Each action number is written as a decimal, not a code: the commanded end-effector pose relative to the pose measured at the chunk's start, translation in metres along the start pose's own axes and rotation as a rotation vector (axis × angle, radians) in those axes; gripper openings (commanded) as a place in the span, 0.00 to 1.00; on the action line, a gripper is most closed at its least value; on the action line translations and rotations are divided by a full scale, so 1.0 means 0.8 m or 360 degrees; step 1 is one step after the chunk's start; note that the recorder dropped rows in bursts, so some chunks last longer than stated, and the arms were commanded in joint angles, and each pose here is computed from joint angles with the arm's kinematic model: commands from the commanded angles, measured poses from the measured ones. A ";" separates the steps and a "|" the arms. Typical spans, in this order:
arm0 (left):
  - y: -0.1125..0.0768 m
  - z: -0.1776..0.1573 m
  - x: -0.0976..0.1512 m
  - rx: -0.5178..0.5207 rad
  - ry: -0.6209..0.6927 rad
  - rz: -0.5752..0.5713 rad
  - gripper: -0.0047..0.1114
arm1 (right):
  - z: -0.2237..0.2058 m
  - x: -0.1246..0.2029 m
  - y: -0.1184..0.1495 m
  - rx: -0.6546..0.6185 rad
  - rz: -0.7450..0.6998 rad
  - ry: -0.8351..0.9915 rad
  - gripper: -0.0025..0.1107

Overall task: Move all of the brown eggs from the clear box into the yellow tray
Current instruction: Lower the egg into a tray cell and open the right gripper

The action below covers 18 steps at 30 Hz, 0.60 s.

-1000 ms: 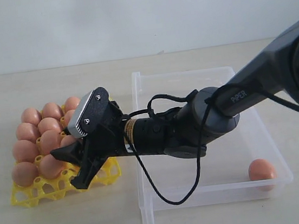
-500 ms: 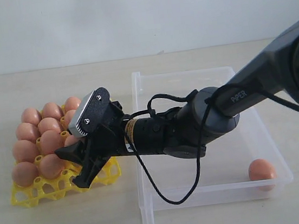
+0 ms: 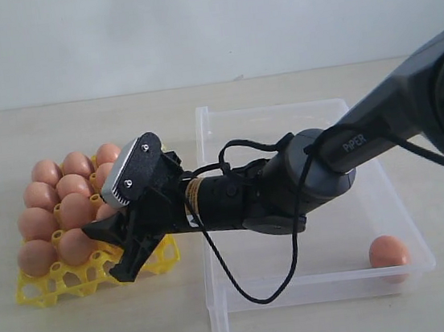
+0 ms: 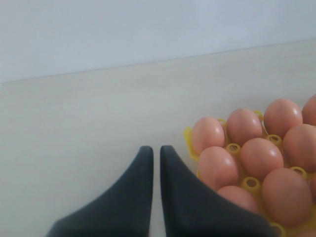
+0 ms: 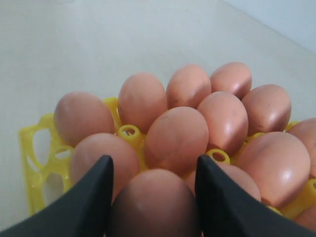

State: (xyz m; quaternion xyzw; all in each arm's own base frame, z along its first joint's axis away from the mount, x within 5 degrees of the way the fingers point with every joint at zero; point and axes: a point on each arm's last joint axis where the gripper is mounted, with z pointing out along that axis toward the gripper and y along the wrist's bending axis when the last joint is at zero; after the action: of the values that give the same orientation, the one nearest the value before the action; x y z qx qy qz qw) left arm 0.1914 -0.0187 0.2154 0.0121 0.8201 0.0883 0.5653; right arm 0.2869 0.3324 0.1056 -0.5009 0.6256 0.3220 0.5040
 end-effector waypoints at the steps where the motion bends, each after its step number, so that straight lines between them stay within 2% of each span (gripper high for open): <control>1: 0.001 -0.002 0.000 -0.0008 -0.0007 -0.0016 0.07 | 0.002 -0.003 -0.003 0.0005 -0.0030 0.0019 0.02; 4: 0.001 -0.002 0.000 -0.0008 -0.0007 -0.0016 0.07 | 0.002 -0.003 -0.003 0.0006 -0.0030 0.0021 0.02; 6: 0.001 -0.002 0.000 -0.0008 -0.0007 -0.0016 0.07 | 0.001 -0.002 -0.003 0.0005 -0.0033 0.0029 0.07; 8: 0.001 -0.002 0.000 -0.0008 -0.0007 -0.0016 0.07 | 0.001 -0.001 -0.003 0.0006 -0.0036 0.0041 0.17; 12: 0.001 -0.002 0.000 -0.0008 -0.0007 -0.0016 0.07 | 0.001 -0.001 -0.005 0.0034 0.0018 0.0043 0.43; 13: 0.001 -0.002 0.000 -0.0008 -0.0007 -0.0016 0.07 | 0.001 -0.001 -0.005 0.0041 0.0028 0.0041 0.47; 15: 0.001 -0.002 0.000 -0.0008 -0.0007 -0.0016 0.07 | 0.001 -0.002 -0.006 0.0054 0.0051 0.0037 0.50; 18: 0.002 -0.002 0.000 -0.0010 -0.0009 -0.0016 0.07 | 0.001 -0.002 -0.006 0.0054 0.0051 0.0037 0.50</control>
State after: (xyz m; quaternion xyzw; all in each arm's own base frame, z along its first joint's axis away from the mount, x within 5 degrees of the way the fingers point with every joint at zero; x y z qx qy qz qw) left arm 0.1915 -0.0186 0.2156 0.0117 0.8197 0.0888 0.5658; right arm 0.2898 0.3330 0.1063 -0.4930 0.6365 0.3183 0.5006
